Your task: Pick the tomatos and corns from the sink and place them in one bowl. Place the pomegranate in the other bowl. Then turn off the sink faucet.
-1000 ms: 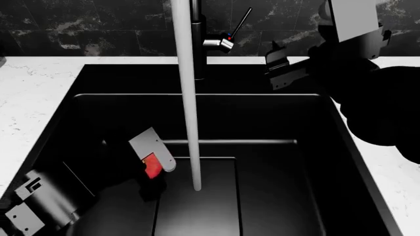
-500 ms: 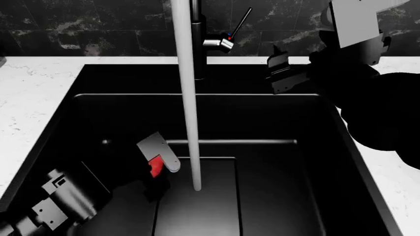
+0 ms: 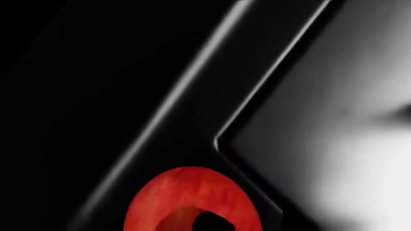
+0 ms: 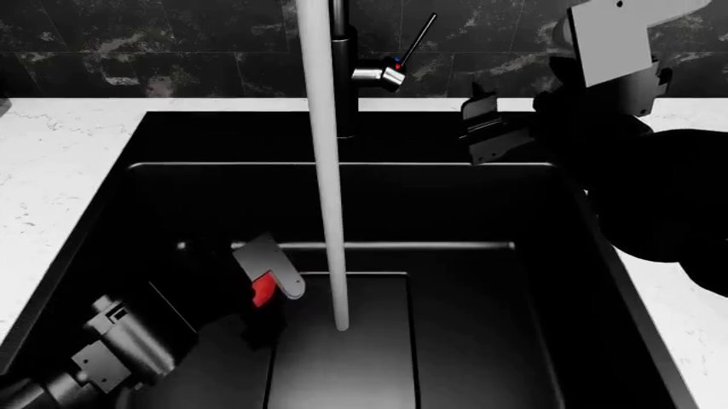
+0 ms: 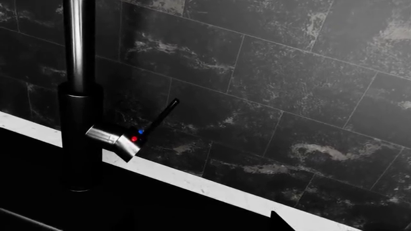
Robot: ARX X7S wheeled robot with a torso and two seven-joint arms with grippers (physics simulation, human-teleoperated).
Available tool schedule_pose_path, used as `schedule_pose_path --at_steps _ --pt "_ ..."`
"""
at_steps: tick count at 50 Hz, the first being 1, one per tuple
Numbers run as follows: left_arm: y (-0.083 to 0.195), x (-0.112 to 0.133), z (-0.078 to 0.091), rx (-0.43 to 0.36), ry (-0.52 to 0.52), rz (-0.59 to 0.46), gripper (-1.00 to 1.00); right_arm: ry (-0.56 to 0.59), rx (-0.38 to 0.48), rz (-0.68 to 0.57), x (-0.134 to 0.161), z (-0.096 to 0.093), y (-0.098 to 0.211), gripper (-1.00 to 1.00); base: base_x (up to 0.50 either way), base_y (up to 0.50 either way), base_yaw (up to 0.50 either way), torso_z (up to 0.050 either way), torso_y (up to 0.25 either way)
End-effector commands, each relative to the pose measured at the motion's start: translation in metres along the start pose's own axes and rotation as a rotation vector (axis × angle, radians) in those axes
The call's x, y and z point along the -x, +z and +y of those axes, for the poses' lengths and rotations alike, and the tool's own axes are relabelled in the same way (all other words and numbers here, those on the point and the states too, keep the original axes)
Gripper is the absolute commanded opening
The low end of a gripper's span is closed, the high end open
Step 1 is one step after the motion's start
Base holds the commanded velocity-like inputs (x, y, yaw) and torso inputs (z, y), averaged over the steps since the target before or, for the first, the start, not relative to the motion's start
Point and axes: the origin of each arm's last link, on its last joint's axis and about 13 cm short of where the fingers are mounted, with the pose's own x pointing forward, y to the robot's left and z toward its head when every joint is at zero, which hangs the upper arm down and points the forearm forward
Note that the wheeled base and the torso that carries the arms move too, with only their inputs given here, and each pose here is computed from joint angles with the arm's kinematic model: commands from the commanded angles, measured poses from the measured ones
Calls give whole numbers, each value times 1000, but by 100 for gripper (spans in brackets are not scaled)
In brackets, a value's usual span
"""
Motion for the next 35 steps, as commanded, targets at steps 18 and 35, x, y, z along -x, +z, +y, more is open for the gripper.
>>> schedule_pose_path --at_steps 18,35 --pt "-12 -12 1 -44 73 48 -100 1 -19 -3 0 -1 -4 100 2 0 -1 0 -2" --pt "-1 15 6 -33 125 -140 -100 -3 -23 -5 3 -1 -5 100 2 0 -1 0 -2"
